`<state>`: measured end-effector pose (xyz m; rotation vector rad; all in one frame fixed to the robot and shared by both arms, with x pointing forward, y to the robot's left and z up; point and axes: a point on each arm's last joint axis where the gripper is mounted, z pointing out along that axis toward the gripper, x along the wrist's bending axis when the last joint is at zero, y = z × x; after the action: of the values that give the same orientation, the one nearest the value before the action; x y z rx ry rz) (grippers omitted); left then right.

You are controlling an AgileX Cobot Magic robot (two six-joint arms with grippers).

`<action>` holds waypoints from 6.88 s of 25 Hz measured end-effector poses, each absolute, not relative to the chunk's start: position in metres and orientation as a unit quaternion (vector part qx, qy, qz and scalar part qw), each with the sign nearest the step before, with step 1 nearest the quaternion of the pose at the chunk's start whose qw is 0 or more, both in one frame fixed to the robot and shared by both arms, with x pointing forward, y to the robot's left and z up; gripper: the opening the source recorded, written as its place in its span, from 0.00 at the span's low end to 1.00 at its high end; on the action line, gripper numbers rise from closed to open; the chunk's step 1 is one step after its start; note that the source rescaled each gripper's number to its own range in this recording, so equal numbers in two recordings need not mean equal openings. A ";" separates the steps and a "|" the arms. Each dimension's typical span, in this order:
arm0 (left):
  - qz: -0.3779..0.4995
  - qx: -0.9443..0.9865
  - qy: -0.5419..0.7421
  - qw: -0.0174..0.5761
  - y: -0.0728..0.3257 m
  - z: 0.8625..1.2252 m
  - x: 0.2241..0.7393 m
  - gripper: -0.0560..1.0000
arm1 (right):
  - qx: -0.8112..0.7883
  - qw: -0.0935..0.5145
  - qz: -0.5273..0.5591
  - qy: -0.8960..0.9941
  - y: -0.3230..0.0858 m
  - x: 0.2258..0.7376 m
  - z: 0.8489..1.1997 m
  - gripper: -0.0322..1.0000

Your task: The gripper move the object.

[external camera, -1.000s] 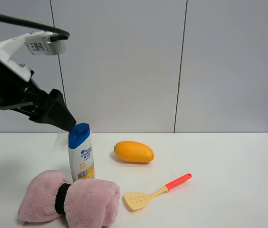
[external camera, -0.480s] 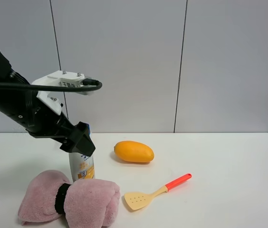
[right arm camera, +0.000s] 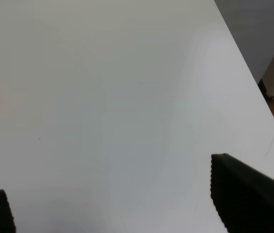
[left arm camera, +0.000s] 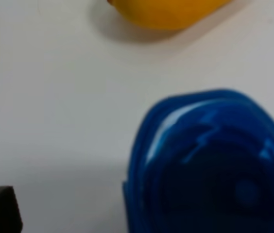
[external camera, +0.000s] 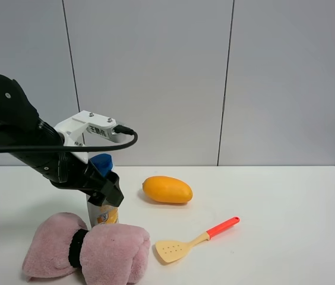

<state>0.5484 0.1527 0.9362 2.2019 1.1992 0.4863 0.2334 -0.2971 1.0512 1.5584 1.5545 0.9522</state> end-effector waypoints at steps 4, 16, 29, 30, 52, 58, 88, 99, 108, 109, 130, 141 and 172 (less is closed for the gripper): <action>0.194 0.824 0.444 0.292 0.153 0.937 0.550 0.88 | 0.605 0.363 0.370 0.604 -0.297 0.233 1.051 1.00; 0.188 0.835 0.422 0.299 0.139 0.942 0.549 0.07 | 0.605 0.363 0.370 0.604 -0.297 0.233 1.051 1.00; 0.280 0.816 0.287 0.415 0.089 1.096 0.603 0.07 | 0.605 0.363 0.370 0.604 -0.297 0.233 1.051 1.00; 0.285 0.817 0.274 0.419 0.085 1.105 0.606 0.07 | 0.605 0.363 0.370 0.604 -0.297 0.233 1.051 1.00; 0.146 0.871 0.188 0.429 -0.061 1.010 0.663 0.07 | 0.605 0.363 0.370 0.604 -0.297 0.233 1.051 1.00; 0.137 0.883 0.183 0.409 -0.063 0.981 0.667 0.07 | 0.605 0.363 0.370 0.604 -0.297 0.233 1.051 1.00; 0.139 0.894 0.188 0.383 -0.058 0.949 0.678 0.55 | 0.605 0.363 0.370 0.604 -0.297 0.233 1.051 1.00; 0.138 0.914 0.205 0.322 -0.030 1.039 0.652 0.73 | 0.605 0.363 0.370 0.604 -0.297 0.233 1.051 1.00; 0.201 0.906 0.317 0.196 0.068 1.120 0.638 0.73 | 0.605 0.363 0.370 0.604 -0.297 0.233 1.051 1.00; 0.207 0.900 0.329 0.196 0.083 1.131 0.633 0.73 | 0.605 0.363 0.370 0.604 -0.297 0.233 1.051 1.00; 0.353 0.648 0.623 0.261 0.309 1.157 0.293 0.73 | 0.605 0.363 0.370 0.604 -0.297 0.233 1.051 1.00; 0.358 0.622 0.611 0.336 0.291 1.062 0.217 0.79 | 0.605 0.363 0.370 0.604 -0.297 0.233 1.051 1.00; 0.404 0.567 0.632 0.342 0.301 1.055 0.232 0.77 | 0.605 0.363 0.370 0.604 -0.297 0.233 1.051 1.00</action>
<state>0.2317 0.3015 1.0549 1.4736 1.6433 1.0505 0.2334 -0.2971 1.0512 1.5585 1.5546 0.9526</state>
